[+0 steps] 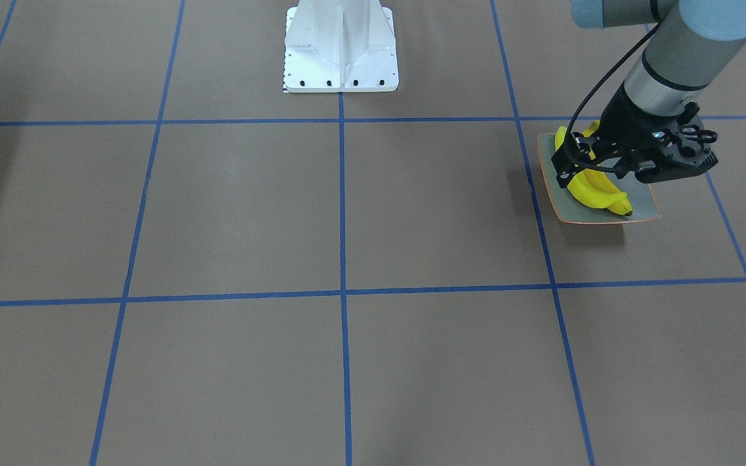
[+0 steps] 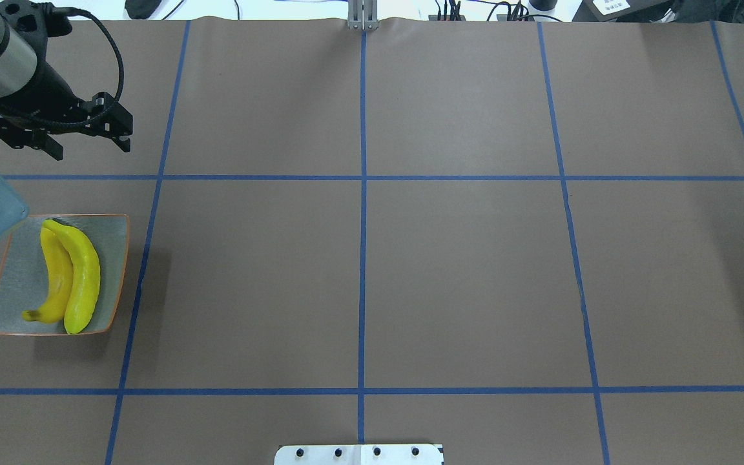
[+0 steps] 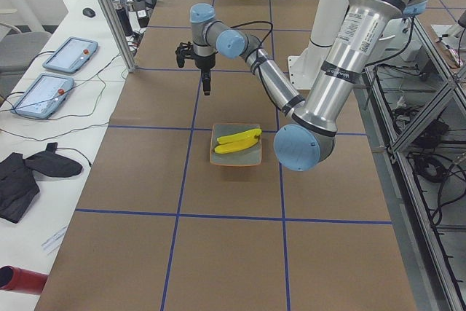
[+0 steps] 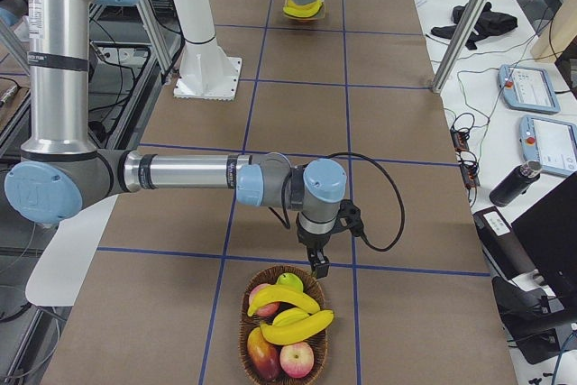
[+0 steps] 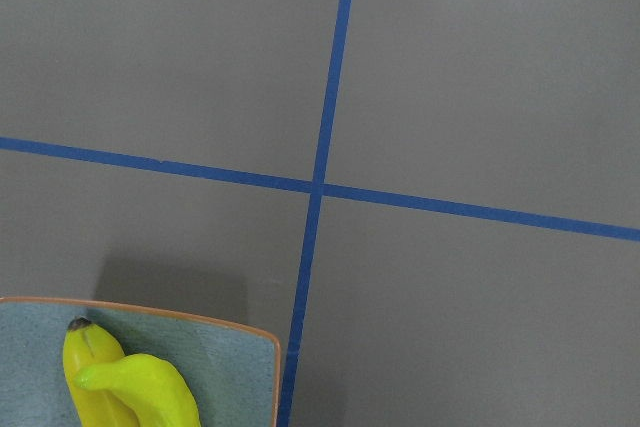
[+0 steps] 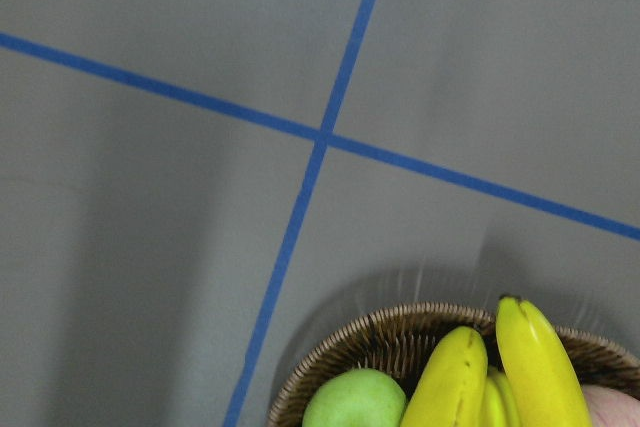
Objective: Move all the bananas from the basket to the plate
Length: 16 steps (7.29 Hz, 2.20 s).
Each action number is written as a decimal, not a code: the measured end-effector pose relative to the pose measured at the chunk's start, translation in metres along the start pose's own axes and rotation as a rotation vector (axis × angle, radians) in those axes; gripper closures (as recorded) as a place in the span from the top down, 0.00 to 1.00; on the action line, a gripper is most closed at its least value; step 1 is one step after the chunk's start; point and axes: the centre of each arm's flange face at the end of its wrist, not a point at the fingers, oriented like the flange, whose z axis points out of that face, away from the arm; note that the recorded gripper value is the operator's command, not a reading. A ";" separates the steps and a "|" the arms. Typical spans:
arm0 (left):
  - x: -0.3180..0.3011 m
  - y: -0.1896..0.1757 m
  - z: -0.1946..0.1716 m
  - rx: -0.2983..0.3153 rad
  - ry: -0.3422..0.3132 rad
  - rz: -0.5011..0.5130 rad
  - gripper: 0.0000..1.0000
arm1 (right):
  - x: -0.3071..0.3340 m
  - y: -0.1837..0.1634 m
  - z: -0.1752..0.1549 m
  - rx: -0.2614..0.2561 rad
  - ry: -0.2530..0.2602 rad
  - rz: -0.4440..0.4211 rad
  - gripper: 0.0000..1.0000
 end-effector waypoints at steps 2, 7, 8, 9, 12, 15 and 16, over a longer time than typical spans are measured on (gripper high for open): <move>0.001 -0.003 0.003 0.002 0.004 0.003 1.00 | 0.005 0.033 0.022 -0.051 0.005 -0.025 1.00; 0.002 -0.013 0.016 0.007 0.014 0.012 1.00 | -0.004 0.026 0.073 -0.178 0.025 -0.081 1.00; 0.003 -0.013 0.016 0.007 0.015 0.014 1.00 | -0.002 0.026 0.080 -0.190 0.032 -0.087 1.00; 0.004 -0.013 0.016 0.008 0.016 0.015 1.00 | 0.003 0.028 0.086 -0.203 0.047 -0.090 0.99; 0.009 -0.012 0.014 0.009 0.022 0.015 1.00 | 0.012 0.026 0.095 -0.220 0.073 -0.090 0.99; 0.010 -0.012 0.015 0.007 0.022 0.015 1.00 | 0.013 0.019 0.096 -0.219 0.073 -0.093 0.96; 0.009 -0.012 0.015 0.007 0.022 0.016 1.00 | 0.013 0.018 0.097 -0.217 0.070 -0.094 0.96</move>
